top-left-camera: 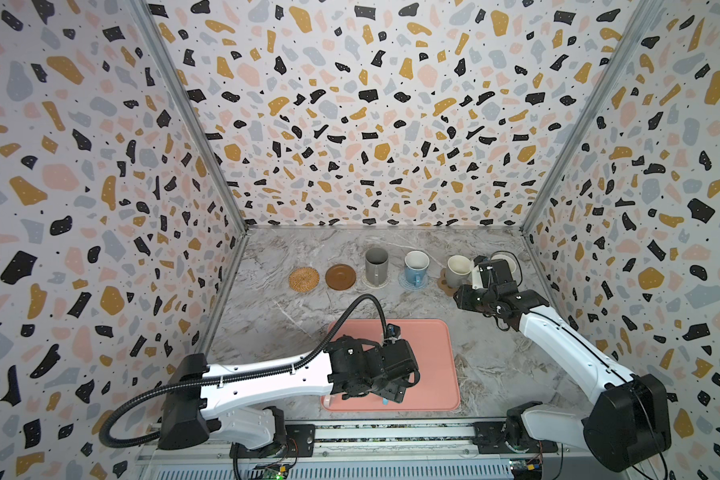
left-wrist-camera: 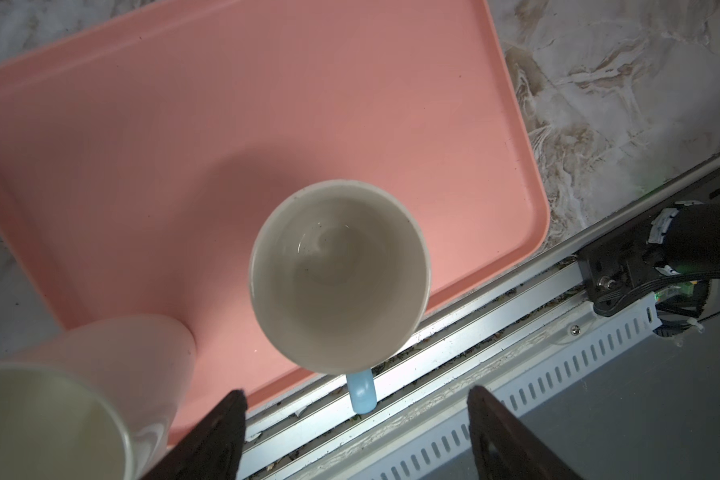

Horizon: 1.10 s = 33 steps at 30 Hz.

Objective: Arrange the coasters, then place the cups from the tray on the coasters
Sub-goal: 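Lower the left gripper onto the white blue-handled mug rim and close it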

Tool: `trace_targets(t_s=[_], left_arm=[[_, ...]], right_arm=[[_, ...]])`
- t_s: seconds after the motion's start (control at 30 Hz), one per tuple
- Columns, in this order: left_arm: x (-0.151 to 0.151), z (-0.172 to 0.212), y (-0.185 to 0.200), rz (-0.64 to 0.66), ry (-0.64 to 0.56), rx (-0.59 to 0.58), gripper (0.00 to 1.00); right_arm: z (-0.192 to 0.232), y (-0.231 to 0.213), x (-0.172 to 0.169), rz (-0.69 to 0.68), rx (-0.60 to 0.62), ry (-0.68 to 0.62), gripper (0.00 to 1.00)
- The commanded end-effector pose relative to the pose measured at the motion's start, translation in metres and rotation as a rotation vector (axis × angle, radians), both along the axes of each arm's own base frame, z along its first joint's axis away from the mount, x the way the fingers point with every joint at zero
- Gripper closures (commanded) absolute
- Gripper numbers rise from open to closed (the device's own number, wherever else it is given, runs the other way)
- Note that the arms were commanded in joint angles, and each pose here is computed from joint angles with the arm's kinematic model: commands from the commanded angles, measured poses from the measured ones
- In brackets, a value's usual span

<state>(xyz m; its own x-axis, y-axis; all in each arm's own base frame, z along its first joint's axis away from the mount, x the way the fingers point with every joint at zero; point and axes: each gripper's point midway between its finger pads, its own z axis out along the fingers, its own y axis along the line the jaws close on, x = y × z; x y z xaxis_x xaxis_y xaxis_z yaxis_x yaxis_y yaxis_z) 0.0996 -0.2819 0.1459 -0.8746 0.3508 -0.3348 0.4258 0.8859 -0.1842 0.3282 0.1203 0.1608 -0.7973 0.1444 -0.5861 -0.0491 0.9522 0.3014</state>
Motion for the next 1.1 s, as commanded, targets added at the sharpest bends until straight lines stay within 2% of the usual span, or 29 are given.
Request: trace_targets(t_s=[0.0,0.37,0.67,0.87,1.07], left_arm=[[-0.009,-0.006,0.003,-0.003,0.041,-0.004,0.18],[-0.015,-0.033,-0.01,-0.028,0.088,0.014,0.27],[-0.009,-0.046,-0.004,-0.032,0.064,0.084,0.32],[-0.007,-0.056,-0.004,-0.032,0.055,0.115,0.45],[0.0,-0.064,-0.008,-0.067,0.024,0.13,0.54]], right_arm=[[0.01,-0.001,0.0,0.004,0.01,-0.028,0.61],[0.011,-0.004,-0.001,-0.013,0.004,-0.023,0.6],[0.007,-0.004,0.002,-0.025,0.004,-0.007,0.6],[0.006,-0.006,0.001,-0.038,-0.002,0.006,0.6],[0.002,-0.01,-0.003,-0.068,-0.005,0.026,0.6]])
